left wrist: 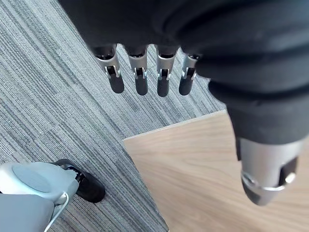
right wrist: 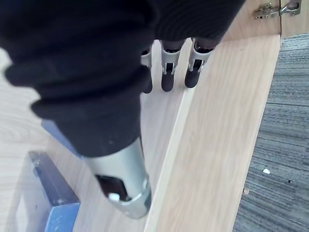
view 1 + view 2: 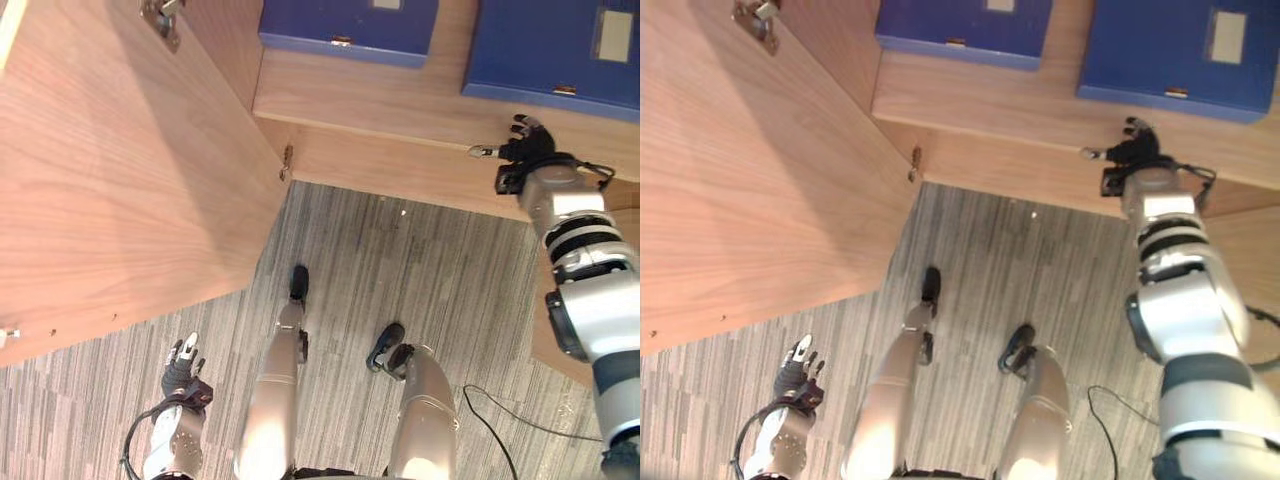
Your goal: Walk over to the cabinet, pick up the folder, carry it to the office cabinet, place the folder inside the office cabinet, then close the office cabinet door
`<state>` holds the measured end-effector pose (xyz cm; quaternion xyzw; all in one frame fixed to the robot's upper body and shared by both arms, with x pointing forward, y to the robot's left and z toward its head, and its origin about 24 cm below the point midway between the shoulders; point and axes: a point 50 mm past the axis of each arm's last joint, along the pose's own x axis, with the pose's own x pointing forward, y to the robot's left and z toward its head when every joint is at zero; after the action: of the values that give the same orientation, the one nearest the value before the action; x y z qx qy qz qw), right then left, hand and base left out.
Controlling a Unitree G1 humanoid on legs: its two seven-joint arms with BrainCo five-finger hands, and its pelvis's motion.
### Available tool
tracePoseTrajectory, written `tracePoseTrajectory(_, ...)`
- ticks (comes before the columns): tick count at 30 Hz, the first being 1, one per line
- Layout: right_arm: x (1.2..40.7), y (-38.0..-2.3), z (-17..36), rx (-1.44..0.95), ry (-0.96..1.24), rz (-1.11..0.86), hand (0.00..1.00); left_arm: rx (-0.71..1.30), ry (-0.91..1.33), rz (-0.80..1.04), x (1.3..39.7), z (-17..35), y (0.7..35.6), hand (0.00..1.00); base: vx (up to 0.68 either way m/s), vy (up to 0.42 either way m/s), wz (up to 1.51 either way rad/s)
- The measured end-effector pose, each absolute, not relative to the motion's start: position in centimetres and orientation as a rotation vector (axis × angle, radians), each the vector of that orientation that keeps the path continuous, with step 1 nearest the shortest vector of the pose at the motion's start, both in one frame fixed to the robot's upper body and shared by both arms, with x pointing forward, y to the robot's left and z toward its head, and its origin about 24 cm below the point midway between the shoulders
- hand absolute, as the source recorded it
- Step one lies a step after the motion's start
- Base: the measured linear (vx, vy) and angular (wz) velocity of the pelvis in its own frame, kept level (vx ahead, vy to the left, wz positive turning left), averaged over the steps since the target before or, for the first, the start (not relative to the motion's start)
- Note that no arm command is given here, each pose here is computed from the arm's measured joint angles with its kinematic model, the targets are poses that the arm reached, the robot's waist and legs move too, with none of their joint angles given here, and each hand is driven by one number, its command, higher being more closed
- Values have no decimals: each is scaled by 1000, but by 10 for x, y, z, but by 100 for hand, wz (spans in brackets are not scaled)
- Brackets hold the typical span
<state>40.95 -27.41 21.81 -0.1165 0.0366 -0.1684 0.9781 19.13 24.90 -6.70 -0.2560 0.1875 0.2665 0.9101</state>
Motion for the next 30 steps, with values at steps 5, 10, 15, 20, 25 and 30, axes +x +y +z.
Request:
tracePoseTrajectory(5,415,-255,208,-207,80,-307,0,-483,394,538,187,-67,251,0,64,-56,-11)
tracePoseTrajectory(10,417,-238,188,-237,117,-263,0,-478,406,520,185,-69,246,0,84,-56,-18)
tracePoseTrajectory(15,411,-209,132,-320,250,-164,0,-476,413,503,185,-70,241,0,63,-22,-21)
tracePoseTrajectory(20,385,-177,52,-299,445,-77,0,-497,436,475,185,-76,226,0,66,-24,-7)
tracePoseTrajectory(25,309,-126,-52,-352,676,92,0,-496,494,460,178,-87,210,0,74,6,-20)
tracePoseTrajectory(30,199,-112,-131,-256,979,140,0,-445,646,454,159,-112,194,0,142,18,-31)
